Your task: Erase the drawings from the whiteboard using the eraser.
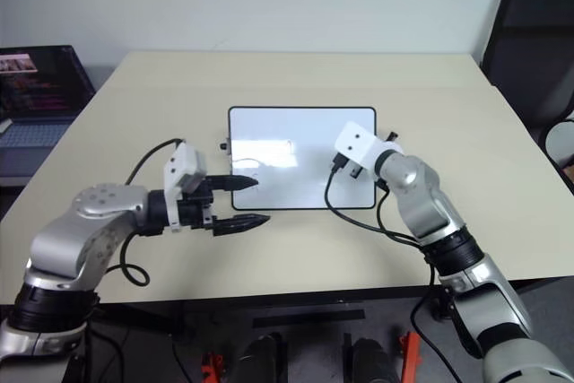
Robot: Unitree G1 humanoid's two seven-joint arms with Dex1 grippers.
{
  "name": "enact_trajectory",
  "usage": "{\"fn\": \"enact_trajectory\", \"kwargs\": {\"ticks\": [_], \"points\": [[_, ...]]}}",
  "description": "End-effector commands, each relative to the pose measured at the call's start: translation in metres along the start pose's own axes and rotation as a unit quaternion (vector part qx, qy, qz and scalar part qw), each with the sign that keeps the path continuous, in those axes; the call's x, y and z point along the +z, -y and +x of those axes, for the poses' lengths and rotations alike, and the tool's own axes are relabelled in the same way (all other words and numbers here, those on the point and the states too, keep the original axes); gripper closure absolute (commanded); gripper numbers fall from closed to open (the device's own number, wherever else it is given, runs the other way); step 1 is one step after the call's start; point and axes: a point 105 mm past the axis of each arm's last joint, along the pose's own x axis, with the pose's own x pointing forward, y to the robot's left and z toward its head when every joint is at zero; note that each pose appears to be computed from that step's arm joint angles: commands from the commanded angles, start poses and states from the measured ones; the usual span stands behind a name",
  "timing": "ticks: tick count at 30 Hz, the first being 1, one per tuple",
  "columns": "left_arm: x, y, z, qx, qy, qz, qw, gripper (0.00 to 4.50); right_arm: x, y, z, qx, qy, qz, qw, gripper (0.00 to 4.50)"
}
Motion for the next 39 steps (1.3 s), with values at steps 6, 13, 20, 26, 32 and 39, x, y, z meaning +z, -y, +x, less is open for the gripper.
{"fn": "enact_trajectory", "kwargs": {"ticks": [6, 13, 20, 26, 32, 39], "points": [[0.006, -0.016, -0.03, 0.08, 0.001, 0.011, 0.997, 0.0, -0.017, -0.022, -0.006, 0.068, -0.031, 0.002, 0.997, 3.39], [-0.008, -0.019, -0.047, 0.142, -0.015, -0.013, 0.99, 0.0, 0.021, -0.04, -0.03, 0.139, 0.052, 0.083, 0.985, 3.4], [-0.01, -0.025, -0.061, 0.195, -0.012, -0.021, 0.981, 0.0, 0.036, -0.066, -0.042, 0.165, 0.079, 0.108, 0.977, 3.4], [-0.011, -0.03, -0.064, 0.228, -0.005, -0.025, 0.973, 0.0, 0.061, -0.067, -0.027, 0.14, 0.122, 0.116, 0.976, 3.4], [-0.009, -0.029, -0.061, 0.23, -0.001, -0.025, 0.973, 0.0, 0.086, -0.061, 0.006, 0.125, 0.134, 0.098, 0.978, 3.4], [-0.009, -0.024, -0.058, 0.221, -0.005, -0.024, 0.975, 0.0, 0.106, -0.041, 0.047, 0.092, 0.131, 0.016, 0.987, 3.4]]}}
